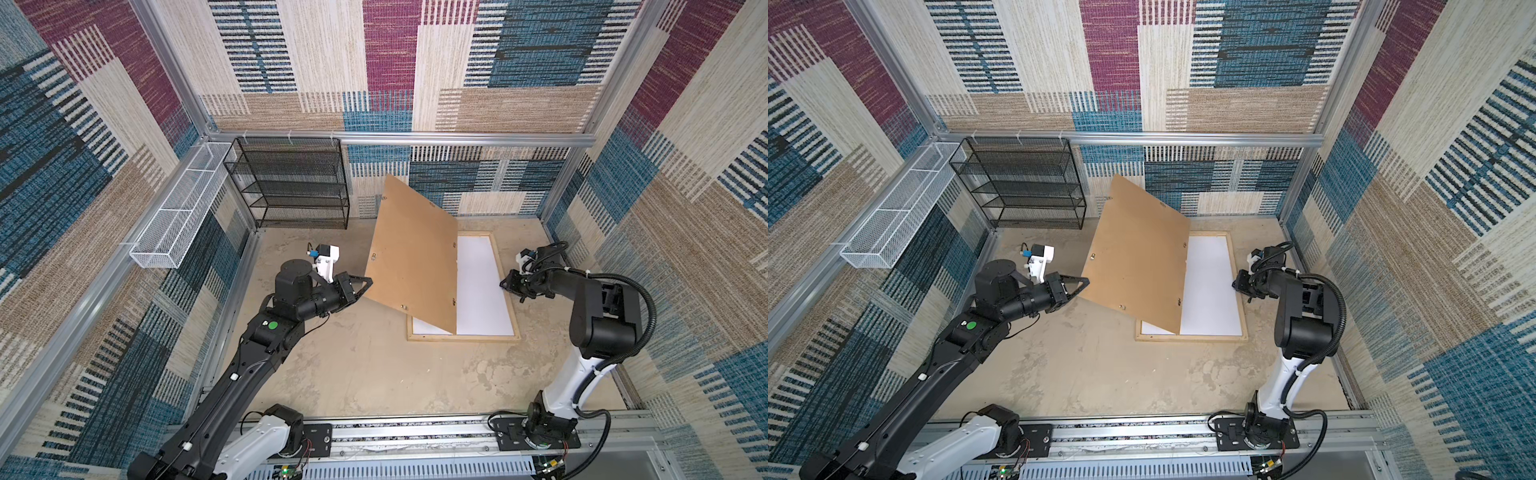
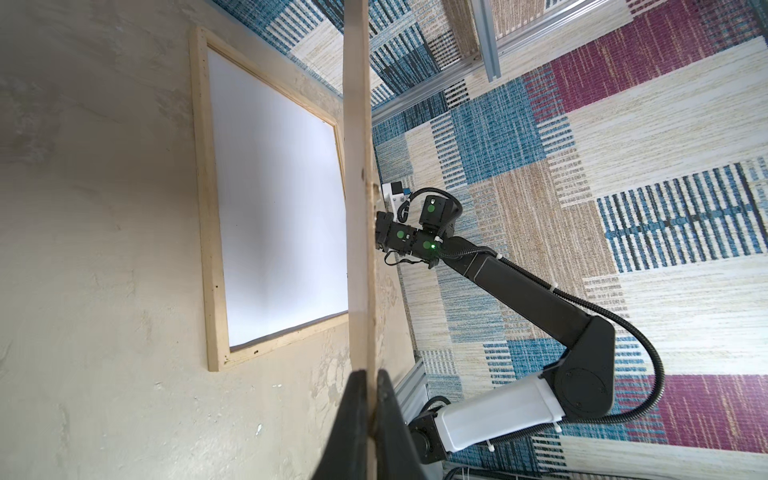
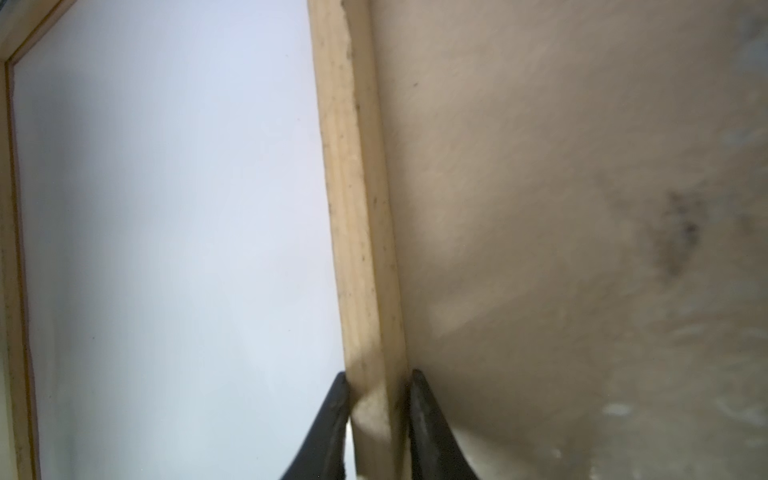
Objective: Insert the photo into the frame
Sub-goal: 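Lower the hardboard onto the frame with the left gripper while the right holds the frame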
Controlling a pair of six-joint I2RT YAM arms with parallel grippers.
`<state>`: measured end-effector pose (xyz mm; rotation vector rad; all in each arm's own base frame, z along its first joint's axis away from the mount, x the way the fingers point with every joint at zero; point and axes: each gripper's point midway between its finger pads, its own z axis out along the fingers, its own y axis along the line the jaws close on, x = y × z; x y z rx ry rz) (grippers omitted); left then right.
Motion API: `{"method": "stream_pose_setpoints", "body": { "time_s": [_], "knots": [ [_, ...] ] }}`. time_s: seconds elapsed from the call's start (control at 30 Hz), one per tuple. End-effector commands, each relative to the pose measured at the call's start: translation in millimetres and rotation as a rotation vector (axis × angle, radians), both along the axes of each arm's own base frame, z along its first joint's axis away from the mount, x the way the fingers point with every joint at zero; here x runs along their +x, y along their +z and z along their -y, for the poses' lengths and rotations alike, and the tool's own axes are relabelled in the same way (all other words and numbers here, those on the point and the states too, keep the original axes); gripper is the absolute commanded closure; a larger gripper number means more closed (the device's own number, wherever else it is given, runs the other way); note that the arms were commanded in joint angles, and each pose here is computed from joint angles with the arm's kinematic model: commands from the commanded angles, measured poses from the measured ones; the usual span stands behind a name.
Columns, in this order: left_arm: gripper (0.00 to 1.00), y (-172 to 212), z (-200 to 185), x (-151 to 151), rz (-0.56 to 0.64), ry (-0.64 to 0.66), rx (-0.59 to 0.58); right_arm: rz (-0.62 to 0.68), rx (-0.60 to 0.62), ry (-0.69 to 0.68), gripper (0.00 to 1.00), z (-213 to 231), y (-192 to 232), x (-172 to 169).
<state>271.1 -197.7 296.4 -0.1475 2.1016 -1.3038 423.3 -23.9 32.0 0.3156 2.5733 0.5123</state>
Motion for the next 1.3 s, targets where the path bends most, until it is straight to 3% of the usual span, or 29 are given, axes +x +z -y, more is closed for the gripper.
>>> {"method": "stream_pose_setpoints", "body": {
  "time_s": [0.0,0.47,0.73,0.9,1.27],
  "knots": [
    [1.0,6,-7,5,0.044,0.062,-0.03,0.033,0.05,0.029,0.8,-21,11,0],
    [1.0,-14,-12,0,-0.014,0.078,-0.008,0.066,0.118,0.244,0.82,-121,21,-5],
    [1.0,-29,-14,0,-0.054,0.102,-0.017,0.049,0.171,0.244,0.82,-158,18,1],
    [1.0,-37,-21,-1,-0.056,0.142,-0.016,0.066,0.267,0.22,0.81,-175,27,-4],
    [1.0,-59,-20,4,-0.066,0.156,-0.024,0.072,0.283,0.278,0.81,-197,29,-16]
  ]
}}
